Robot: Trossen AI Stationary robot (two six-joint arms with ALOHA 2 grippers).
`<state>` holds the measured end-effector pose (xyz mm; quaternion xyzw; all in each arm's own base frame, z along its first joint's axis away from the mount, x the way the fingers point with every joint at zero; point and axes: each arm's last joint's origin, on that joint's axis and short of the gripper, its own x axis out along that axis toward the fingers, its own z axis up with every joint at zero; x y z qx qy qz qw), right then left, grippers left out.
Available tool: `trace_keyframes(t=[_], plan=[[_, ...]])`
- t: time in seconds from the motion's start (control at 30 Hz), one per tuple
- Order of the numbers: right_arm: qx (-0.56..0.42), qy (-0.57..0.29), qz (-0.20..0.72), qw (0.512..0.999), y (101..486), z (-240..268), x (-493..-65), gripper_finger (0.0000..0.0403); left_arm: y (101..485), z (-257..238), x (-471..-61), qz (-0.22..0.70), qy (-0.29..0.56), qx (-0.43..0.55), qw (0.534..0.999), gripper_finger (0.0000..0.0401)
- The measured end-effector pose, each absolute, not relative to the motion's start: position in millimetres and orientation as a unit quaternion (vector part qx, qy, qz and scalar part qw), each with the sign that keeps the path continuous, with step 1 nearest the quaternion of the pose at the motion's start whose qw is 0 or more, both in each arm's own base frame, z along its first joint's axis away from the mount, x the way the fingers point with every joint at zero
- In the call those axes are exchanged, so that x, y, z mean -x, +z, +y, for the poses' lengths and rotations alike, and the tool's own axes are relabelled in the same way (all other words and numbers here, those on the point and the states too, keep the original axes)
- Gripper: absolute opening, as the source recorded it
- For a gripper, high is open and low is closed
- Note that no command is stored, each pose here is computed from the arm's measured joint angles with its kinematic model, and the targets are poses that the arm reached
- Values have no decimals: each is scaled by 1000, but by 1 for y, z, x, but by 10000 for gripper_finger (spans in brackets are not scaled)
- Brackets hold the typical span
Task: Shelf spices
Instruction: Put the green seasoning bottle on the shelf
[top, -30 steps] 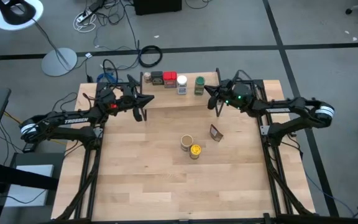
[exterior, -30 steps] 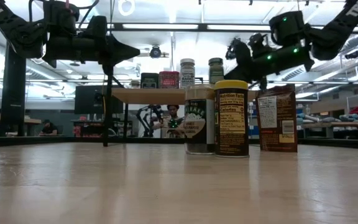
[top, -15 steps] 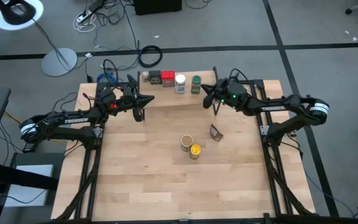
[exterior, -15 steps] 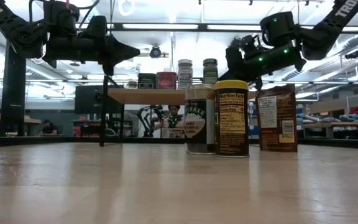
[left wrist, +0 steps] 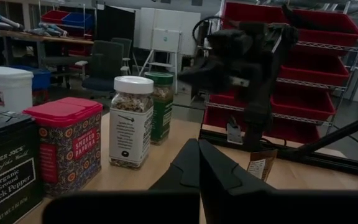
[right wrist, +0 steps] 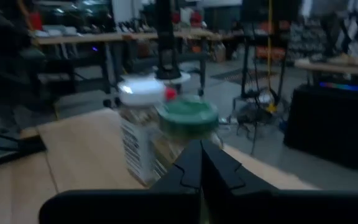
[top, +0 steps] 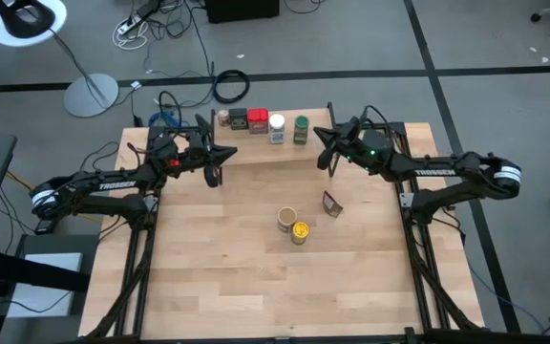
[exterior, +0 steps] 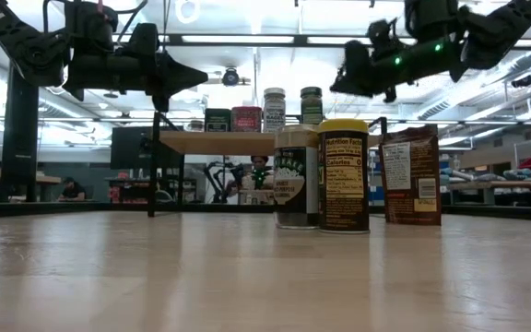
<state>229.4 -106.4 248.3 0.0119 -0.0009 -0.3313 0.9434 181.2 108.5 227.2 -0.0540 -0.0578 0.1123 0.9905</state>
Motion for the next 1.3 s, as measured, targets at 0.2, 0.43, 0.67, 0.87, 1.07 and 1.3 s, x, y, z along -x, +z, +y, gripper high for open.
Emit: trace_keyframes(t=[0.2,0.43,0.67,0.87,1.07,1.3], plan=[[19,-249,-27,968,285,-99,-226,0,227,108,-181,-58,112,54,991,1],[89,-224,53,969,341,-103,-232,0,227,108,-181,-58,112,54,991,1],[22,-207,136,969,332,-130,-232,0,227,108,-181,-58,112,54,991,1],[-18,-213,186,959,307,-148,-243,0,227,108,-181,-59,112,54,991,1],[-11,-247,186,951,308,-145,-245,0,227,108,-181,-57,101,55,992,1],[-14,-227,207,952,305,-134,-248,0,227,108,-181,-56,102,43,992,1]])
